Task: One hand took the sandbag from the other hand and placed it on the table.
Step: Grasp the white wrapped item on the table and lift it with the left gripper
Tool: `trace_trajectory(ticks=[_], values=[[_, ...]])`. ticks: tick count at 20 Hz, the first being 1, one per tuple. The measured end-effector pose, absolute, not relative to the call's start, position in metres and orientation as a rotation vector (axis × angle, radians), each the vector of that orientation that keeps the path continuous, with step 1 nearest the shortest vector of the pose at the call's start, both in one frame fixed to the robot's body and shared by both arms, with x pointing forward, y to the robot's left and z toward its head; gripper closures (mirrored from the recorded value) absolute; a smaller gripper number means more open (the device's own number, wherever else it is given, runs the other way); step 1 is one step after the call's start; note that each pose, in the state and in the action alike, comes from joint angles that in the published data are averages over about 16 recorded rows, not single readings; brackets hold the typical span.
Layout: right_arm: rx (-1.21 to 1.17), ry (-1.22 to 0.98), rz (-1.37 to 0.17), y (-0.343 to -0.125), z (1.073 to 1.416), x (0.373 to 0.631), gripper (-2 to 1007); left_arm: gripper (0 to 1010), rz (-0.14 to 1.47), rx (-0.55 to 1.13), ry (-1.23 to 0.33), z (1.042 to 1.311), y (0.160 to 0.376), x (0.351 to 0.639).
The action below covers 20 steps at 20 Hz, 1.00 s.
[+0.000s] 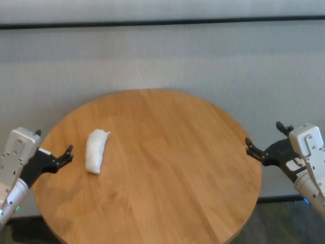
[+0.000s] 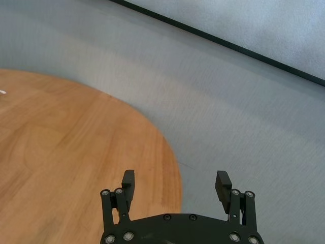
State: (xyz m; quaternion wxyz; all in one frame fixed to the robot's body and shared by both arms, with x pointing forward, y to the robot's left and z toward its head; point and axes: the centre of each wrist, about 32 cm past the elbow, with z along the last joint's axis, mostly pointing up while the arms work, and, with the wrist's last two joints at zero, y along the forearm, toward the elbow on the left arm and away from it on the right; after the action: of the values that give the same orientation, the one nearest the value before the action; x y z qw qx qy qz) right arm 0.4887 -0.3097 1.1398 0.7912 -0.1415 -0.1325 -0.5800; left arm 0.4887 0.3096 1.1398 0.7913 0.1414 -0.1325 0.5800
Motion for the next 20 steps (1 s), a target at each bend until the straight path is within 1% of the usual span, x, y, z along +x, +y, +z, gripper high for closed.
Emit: trace_trajectory(ticks=[20], values=[[-0.305,-0.285,-1.248,-0.3097,1.1398,0.4887,4,10,1.248,0.304,-0.285,1.1398,0.3096,0.4887]])
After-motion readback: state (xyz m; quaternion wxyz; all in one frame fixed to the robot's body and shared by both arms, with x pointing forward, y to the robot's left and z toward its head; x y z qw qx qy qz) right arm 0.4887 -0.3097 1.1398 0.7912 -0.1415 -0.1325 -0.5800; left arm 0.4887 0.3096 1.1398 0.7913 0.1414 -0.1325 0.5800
